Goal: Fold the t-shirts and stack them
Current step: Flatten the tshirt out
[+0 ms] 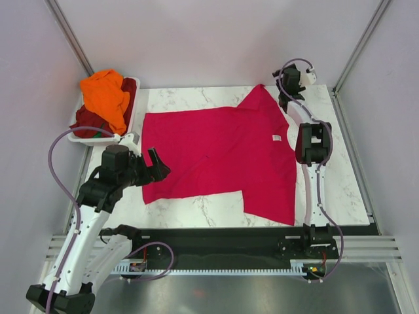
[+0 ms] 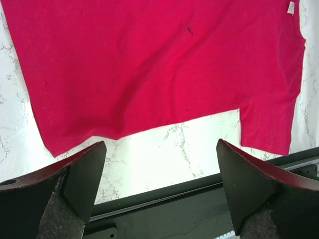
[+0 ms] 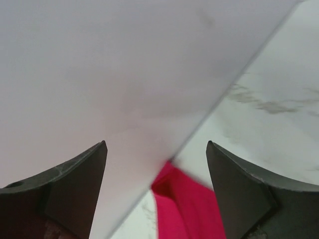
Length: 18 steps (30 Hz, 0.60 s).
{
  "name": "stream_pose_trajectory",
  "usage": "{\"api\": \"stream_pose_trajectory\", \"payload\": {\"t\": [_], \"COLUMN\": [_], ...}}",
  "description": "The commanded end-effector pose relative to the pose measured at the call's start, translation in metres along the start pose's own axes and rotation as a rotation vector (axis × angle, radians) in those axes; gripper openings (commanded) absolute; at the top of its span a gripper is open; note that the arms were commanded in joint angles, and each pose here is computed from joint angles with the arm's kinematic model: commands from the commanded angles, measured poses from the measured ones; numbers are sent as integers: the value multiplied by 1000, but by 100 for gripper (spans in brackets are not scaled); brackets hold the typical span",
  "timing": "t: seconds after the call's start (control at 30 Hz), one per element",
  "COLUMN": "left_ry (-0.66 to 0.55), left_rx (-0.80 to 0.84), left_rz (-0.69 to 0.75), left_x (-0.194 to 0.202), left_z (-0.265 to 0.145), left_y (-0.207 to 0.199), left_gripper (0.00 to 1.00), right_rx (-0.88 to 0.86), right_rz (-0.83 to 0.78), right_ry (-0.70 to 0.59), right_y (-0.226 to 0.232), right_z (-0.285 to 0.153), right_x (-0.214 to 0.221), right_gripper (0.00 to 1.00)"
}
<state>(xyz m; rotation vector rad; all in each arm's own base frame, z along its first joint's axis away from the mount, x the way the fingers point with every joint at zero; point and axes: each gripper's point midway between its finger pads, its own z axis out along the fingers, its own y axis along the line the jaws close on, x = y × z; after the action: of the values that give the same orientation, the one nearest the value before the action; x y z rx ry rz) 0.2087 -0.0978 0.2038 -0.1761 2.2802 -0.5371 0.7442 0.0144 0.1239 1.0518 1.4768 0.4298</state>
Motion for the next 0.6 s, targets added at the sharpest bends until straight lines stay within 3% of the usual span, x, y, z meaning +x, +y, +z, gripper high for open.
{"api": "stream_pose_trajectory", "payload": {"t": [0.0,0.27,0.57], "left_ry": [-29,-41,-66], "left_rx": [-7,9,11], "left_rz": [7,11,11], "left_x": [-4,-5,-8], "left_z": [-2,-5,-9], "left_y": [2,-1,-1], "left_gripper": [100,100,100], "right_rx": [-91,-68,8], "right_rz": [-67,-185,-202], "right_ry": [56,315,439], "right_y": [43,9,-18], "right_z": [-42,-103,-123], "right_x": [-27,50,86], "right_gripper": [86,77,66]}}
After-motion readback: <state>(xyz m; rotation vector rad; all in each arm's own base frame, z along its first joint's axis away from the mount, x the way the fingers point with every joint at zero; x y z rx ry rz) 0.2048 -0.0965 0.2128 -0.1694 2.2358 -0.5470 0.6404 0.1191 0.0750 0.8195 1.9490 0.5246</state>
